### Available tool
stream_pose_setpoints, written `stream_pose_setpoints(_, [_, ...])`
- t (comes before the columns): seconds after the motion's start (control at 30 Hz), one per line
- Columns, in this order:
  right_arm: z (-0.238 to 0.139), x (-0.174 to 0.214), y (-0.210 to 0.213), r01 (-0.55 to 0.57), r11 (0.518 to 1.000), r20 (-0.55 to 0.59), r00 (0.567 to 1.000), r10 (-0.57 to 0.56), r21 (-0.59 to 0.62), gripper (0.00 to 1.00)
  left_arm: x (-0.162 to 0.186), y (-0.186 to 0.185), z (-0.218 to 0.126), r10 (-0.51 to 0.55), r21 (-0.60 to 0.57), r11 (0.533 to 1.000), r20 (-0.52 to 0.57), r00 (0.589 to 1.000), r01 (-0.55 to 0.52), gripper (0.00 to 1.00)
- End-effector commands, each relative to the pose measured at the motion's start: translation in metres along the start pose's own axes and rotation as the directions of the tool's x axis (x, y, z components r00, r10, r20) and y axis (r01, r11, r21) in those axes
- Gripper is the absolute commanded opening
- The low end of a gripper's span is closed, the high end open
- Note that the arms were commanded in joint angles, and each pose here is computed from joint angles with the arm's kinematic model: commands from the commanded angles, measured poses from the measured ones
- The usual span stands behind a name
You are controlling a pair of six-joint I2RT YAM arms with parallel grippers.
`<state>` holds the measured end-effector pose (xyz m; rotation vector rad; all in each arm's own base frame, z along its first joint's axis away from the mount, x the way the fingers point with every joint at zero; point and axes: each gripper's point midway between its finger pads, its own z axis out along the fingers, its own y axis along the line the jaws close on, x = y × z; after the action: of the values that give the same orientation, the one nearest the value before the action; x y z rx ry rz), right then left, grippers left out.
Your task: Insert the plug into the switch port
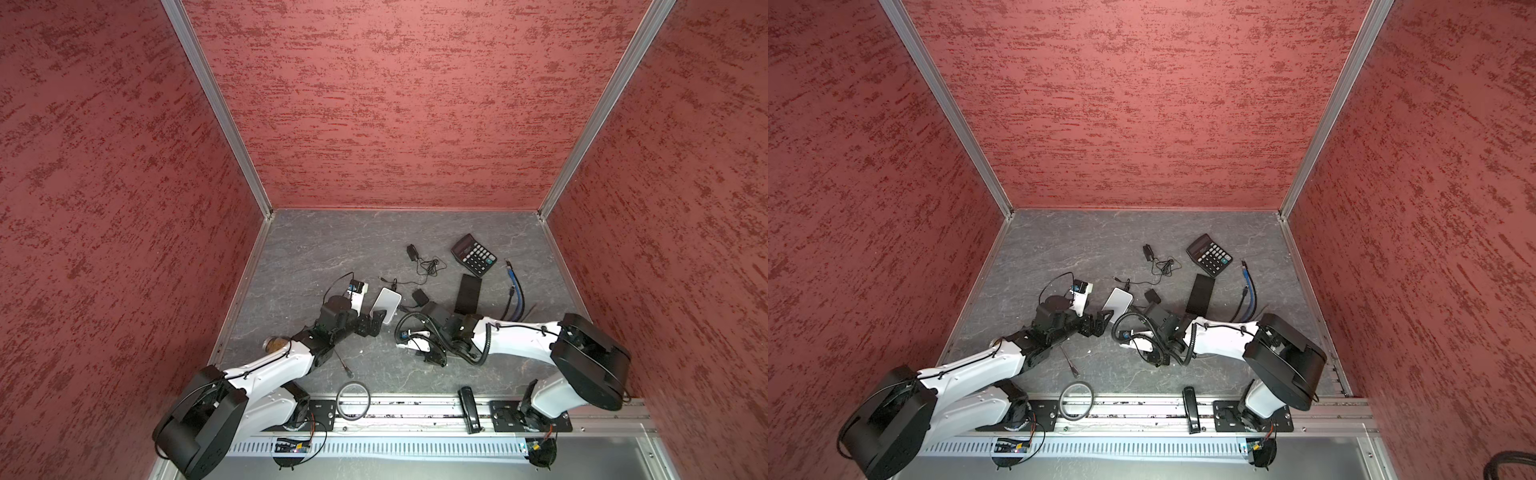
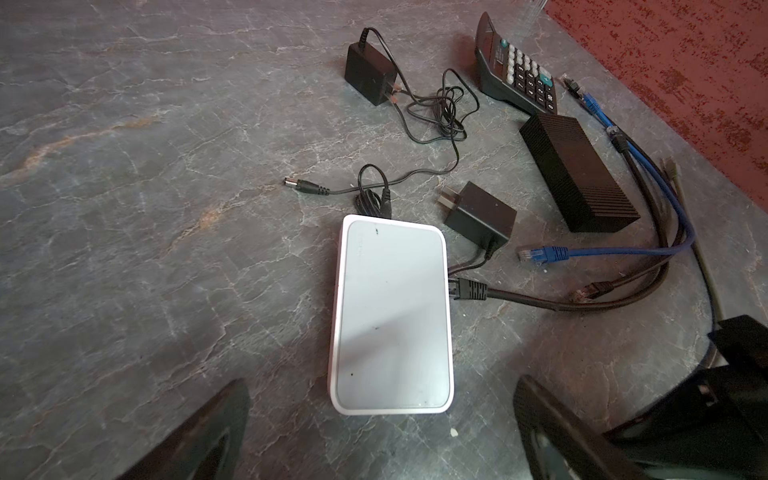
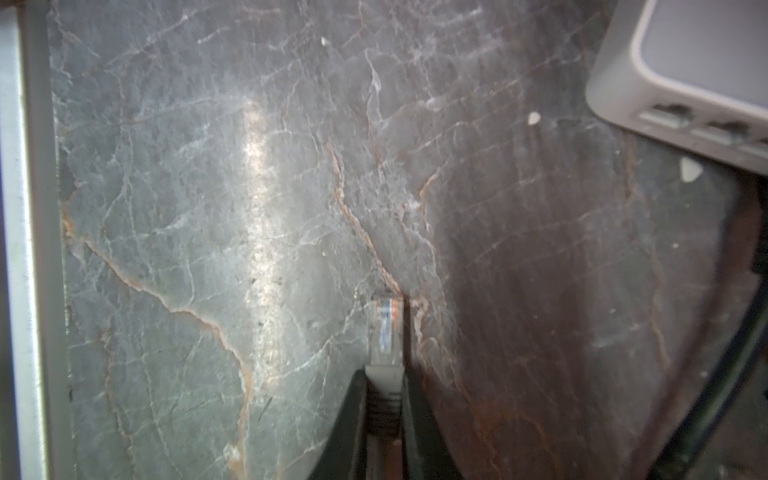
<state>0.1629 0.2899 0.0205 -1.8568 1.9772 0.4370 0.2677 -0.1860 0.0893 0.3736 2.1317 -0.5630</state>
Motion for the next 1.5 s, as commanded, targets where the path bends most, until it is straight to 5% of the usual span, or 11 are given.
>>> stream_pose_setpoints(0.0, [-0.002, 0.002, 0.007, 0.018, 1.000, -0.012, 1.000, -0.018, -0.018, 0.08, -0.004, 0.000, -0.002, 0.008, 0.007, 1.000, 0.026, 1.000, -0.008, 1.00])
stream_pose_setpoints(0.23, [-0.013, -0.014, -0.017, -0.072, 0.992, 0.053, 0.996, 0.067, 0.106, 0.04, -0.005, 0.002, -0.001, -0.004, -0.006, 1.000, 0.026, 1.000, 0.004, 1.00])
stream_pose_setpoints(0.6, [-0.025, -0.044, -0.065, -0.293, 0.906, 0.221, 0.947, 0.232, 0.307, 0.01, -0.006, 0.013, 0.006, -0.050, -0.058, 0.997, -0.008, 0.999, 0.049, 1.00])
stream_pose_setpoints(1.0, [-0.008, -0.043, -0.085, -0.340, 0.849, 0.232, 0.936, 0.265, 0.404, 0.00, -0.006, 0.035, 0.022, -0.125, -0.148, 0.982, -0.036, 0.992, 0.118, 1.00])
stream_pose_setpoints(1.47, [0.003, -0.063, -0.089, -0.335, 0.857, 0.276, 0.931, 0.238, 0.391, 0.00, -0.012, 0.015, 0.043, -0.140, 0.011, 0.990, -0.011, 0.990, 0.140, 1.00])
